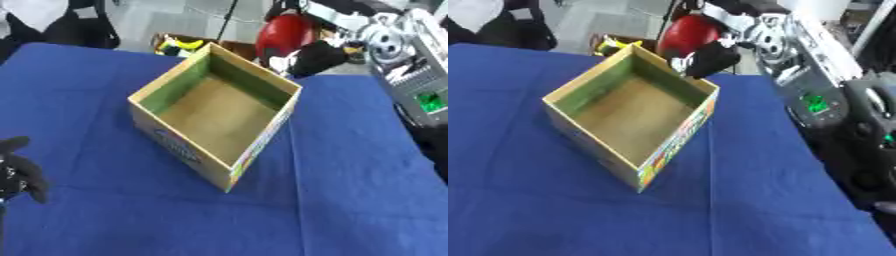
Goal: Pick up objects on the table and place them in the box.
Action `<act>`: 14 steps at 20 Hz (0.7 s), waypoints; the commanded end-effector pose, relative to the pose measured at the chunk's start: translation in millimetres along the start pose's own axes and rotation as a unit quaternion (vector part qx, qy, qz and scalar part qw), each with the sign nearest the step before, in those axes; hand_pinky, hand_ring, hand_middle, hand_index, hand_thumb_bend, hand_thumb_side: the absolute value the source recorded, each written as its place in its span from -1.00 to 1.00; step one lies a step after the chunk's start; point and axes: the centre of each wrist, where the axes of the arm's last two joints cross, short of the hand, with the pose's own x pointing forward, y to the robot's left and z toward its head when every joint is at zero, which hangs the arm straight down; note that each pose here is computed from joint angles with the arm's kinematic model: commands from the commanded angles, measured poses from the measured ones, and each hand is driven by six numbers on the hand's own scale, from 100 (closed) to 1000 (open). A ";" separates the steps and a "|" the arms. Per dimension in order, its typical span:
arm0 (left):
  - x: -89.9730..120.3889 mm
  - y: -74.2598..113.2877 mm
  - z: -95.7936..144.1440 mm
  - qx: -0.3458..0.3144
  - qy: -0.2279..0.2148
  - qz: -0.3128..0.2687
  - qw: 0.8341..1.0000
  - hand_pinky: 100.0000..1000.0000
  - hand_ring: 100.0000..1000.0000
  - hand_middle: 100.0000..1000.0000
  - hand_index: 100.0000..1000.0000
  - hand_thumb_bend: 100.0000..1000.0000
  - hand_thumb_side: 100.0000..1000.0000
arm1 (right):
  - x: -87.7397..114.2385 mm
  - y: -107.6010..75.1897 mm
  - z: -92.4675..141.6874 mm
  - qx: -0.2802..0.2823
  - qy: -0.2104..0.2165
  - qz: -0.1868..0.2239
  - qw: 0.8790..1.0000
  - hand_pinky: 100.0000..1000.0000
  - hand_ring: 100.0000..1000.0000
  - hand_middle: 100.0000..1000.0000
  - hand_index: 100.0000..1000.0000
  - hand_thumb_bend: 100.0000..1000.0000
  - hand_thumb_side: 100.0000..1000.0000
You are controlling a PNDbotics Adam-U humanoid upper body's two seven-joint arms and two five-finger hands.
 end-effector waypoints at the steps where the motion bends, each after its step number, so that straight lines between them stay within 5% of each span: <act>1: 8.6 1.4 -5.3 -0.010 -0.020 -0.006 1.000 -0.51 -0.30 -0.25 0.48 -1.00 1.00 | -6.1 -3.5 -9.8 -0.001 0.014 0.011 1.000 -0.06 0.04 0.68 0.64 -1.00 -0.44; 14: 15.5 -4.3 -14.7 -0.027 -0.042 0.000 0.999 -0.51 -0.30 -0.25 0.48 -1.00 1.00 | -31.9 8.0 -39.7 0.088 0.042 0.006 0.995 -0.10 -0.12 0.68 0.61 -1.00 -0.43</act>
